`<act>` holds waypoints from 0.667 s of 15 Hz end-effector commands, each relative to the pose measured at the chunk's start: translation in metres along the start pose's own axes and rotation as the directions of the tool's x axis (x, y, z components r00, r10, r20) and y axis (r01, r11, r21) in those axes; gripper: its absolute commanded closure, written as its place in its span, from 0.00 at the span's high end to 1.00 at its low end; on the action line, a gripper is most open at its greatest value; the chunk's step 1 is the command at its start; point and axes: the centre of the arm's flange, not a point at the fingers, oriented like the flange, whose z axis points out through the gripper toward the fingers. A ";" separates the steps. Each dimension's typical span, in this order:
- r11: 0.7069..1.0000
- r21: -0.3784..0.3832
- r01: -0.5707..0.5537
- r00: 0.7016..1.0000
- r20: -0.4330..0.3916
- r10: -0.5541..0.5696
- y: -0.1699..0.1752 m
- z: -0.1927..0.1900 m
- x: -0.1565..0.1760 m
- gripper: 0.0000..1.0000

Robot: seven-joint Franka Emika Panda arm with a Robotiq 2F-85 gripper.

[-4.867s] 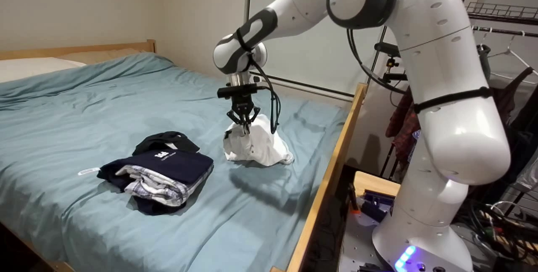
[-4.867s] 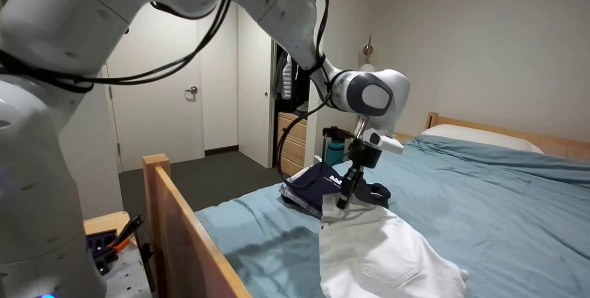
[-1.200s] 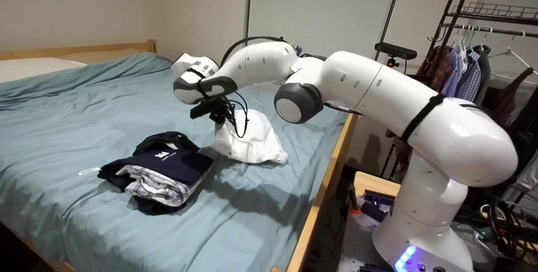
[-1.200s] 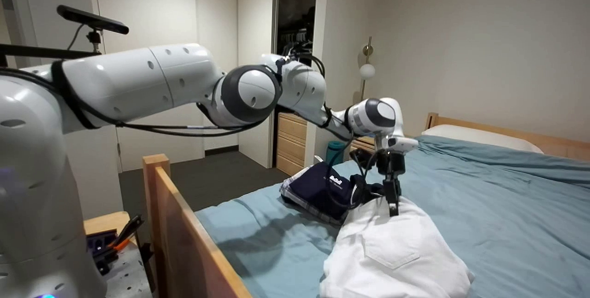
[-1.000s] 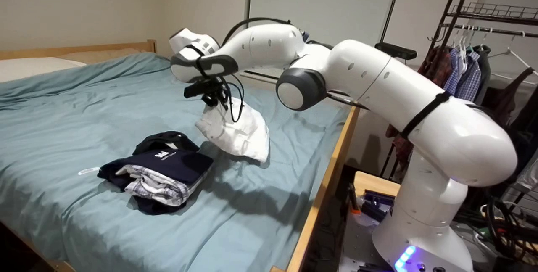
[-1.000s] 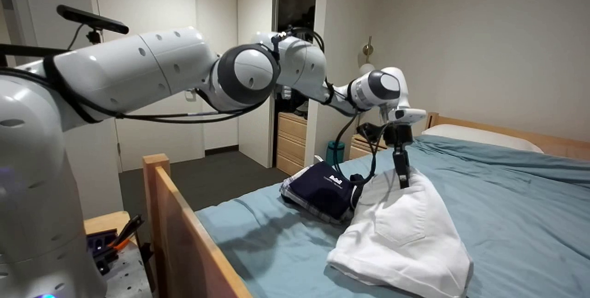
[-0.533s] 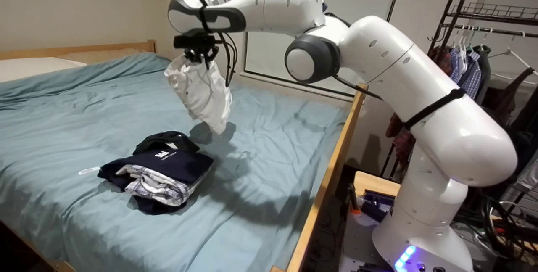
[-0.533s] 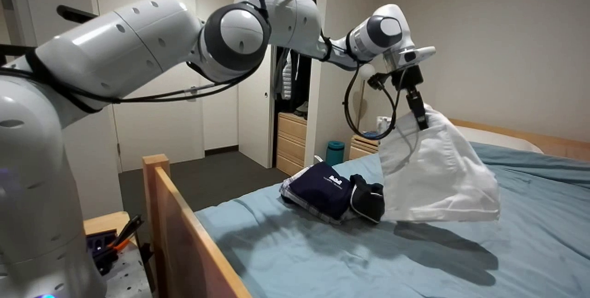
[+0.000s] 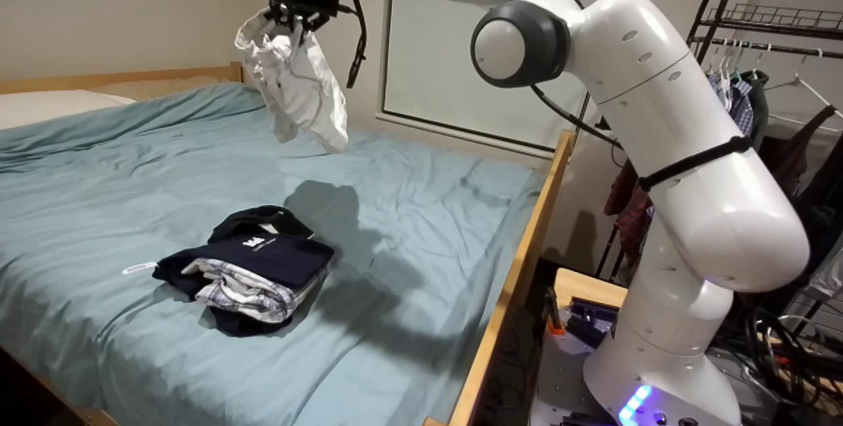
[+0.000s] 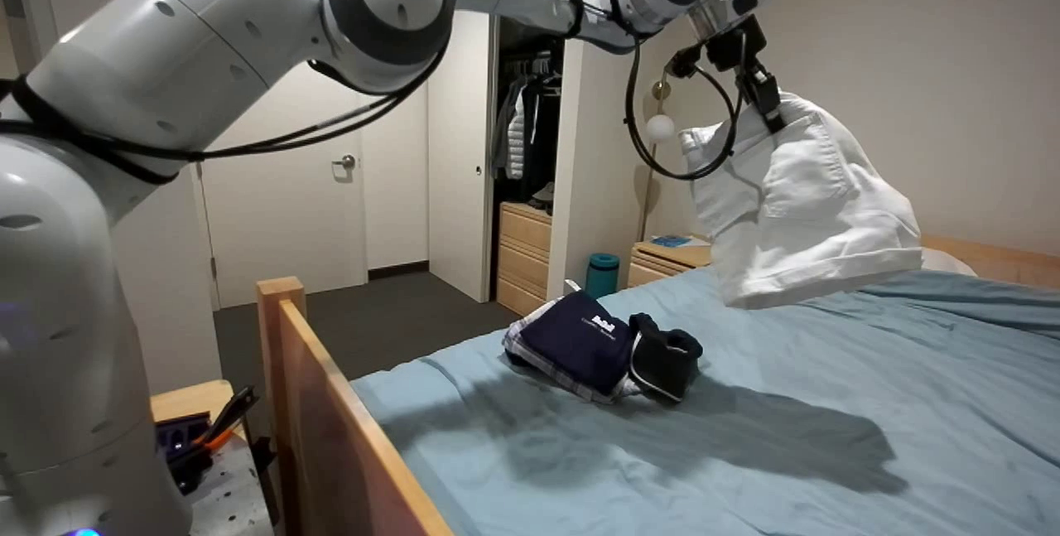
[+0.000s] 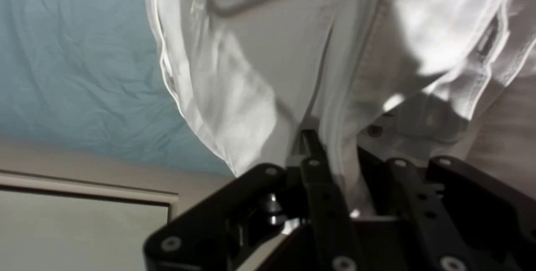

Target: Unfold the white shorts

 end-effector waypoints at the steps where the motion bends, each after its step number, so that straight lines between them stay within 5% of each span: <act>1: 0.994 0.106 -0.041 0.988 0.151 0.025 0.045 0.048 -0.056 0.03; 2: 0.993 0.109 -0.048 0.978 0.206 0.025 0.043 0.067 -0.069 0.03; 3: 0.997 0.061 -0.048 0.991 0.125 0.040 0.007 0.056 -0.028 0.11; 6: 0.997 0.062 -0.052 0.981 0.192 0.040 0.010 0.092 -0.056 0.11; 10: 0.996 0.074 -0.056 0.981 0.190 0.041 0.008 0.084 -0.053 0.11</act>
